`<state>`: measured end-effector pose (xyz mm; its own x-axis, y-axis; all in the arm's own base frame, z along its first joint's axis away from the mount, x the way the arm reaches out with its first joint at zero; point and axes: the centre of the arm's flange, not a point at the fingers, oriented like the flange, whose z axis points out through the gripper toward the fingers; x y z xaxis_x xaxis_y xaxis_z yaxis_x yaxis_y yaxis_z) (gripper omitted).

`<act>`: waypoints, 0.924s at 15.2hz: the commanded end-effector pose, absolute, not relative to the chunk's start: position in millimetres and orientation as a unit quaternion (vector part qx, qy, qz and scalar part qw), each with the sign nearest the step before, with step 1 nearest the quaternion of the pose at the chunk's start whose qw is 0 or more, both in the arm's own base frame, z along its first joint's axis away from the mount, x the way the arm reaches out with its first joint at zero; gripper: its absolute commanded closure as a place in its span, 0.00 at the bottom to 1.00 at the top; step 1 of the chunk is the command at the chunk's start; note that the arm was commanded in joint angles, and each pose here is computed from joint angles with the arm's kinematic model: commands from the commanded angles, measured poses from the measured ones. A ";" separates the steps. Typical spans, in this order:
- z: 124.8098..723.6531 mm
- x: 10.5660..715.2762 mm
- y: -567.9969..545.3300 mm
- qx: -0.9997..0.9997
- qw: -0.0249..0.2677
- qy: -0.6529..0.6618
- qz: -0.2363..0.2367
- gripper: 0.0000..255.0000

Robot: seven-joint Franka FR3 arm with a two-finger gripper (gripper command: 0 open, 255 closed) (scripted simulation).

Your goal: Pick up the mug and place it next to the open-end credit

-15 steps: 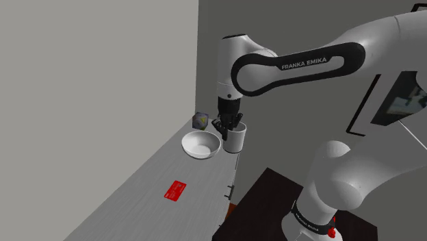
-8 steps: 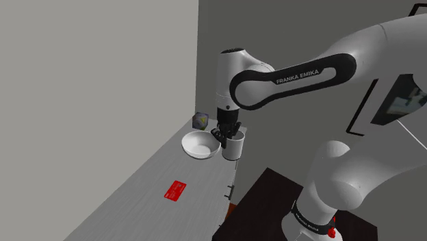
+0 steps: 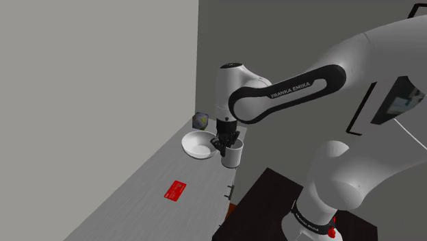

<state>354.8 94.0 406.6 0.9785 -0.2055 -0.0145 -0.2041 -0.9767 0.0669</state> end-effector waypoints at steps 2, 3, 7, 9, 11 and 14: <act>390.7 355.6 94.4 0.994 0.032 -0.103 -0.010 1.00; 385.4 355.6 94.4 0.994 0.032 -0.103 -0.010 1.00; 364.3 355.6 94.4 0.994 0.032 -0.103 -0.010 1.00; 359.7 355.6 94.4 0.994 0.032 -0.103 -0.010 1.00; 359.7 355.6 94.4 0.994 0.032 -0.103 -0.010 1.00; 359.7 355.6 94.4 0.994 0.032 -0.103 -0.010 1.00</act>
